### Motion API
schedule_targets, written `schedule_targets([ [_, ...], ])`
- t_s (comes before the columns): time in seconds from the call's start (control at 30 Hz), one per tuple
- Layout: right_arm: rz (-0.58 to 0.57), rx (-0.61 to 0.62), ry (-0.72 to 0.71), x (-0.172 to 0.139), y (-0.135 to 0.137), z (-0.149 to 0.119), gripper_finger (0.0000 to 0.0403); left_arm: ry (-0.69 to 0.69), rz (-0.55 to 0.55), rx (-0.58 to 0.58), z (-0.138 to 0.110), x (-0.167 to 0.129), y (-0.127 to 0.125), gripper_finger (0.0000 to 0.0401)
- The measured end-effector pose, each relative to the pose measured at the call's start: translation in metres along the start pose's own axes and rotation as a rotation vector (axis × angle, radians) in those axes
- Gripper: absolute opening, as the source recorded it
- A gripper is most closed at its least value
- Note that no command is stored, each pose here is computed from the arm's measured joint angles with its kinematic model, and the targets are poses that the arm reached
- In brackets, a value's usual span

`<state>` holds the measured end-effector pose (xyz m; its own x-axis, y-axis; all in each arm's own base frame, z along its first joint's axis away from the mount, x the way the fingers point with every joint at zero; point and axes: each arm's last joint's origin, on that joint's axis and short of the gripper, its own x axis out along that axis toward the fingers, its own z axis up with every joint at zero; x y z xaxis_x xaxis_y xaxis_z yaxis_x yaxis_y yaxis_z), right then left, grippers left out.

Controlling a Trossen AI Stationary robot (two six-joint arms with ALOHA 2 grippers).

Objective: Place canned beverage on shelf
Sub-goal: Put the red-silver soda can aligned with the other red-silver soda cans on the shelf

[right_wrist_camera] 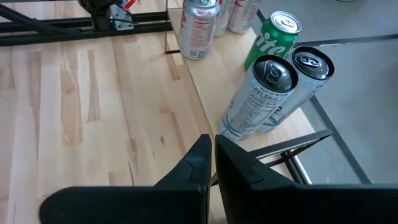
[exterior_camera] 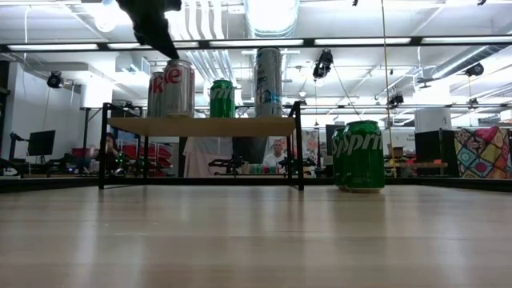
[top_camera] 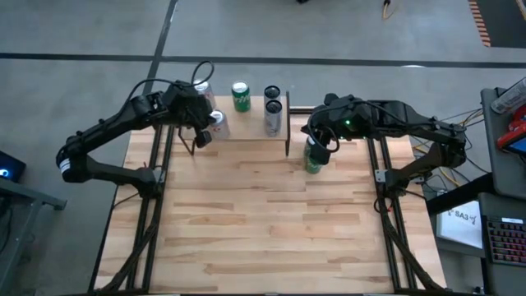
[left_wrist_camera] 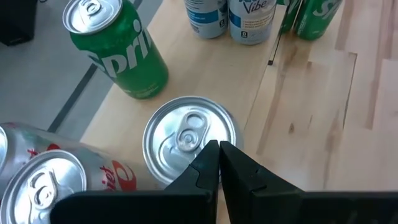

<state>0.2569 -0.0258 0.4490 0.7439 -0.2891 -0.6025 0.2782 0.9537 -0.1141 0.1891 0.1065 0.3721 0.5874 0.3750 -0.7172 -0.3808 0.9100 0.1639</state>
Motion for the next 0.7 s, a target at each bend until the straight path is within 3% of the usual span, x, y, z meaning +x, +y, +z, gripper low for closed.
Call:
schedule_targets([
  [0.2,0.0,-0.002,0.0,0.0,0.0,0.0,0.0012,0.002,0.01,-0.032,-0.0005,-0.0009,0.0003,0.0],
  [0.43,0.0,-0.005,0.005,0.0002,0.0,-0.0005,0.0012,0.024,0.138,-0.05,0.0016,0.0051,0.0043,0.0],
  [0.7,0.0,-0.003,0.005,0.0004,0.0001,-0.0006,0.0012,0.015,0.14,-0.052,0.0024,0.005,0.0044,0.0],
])
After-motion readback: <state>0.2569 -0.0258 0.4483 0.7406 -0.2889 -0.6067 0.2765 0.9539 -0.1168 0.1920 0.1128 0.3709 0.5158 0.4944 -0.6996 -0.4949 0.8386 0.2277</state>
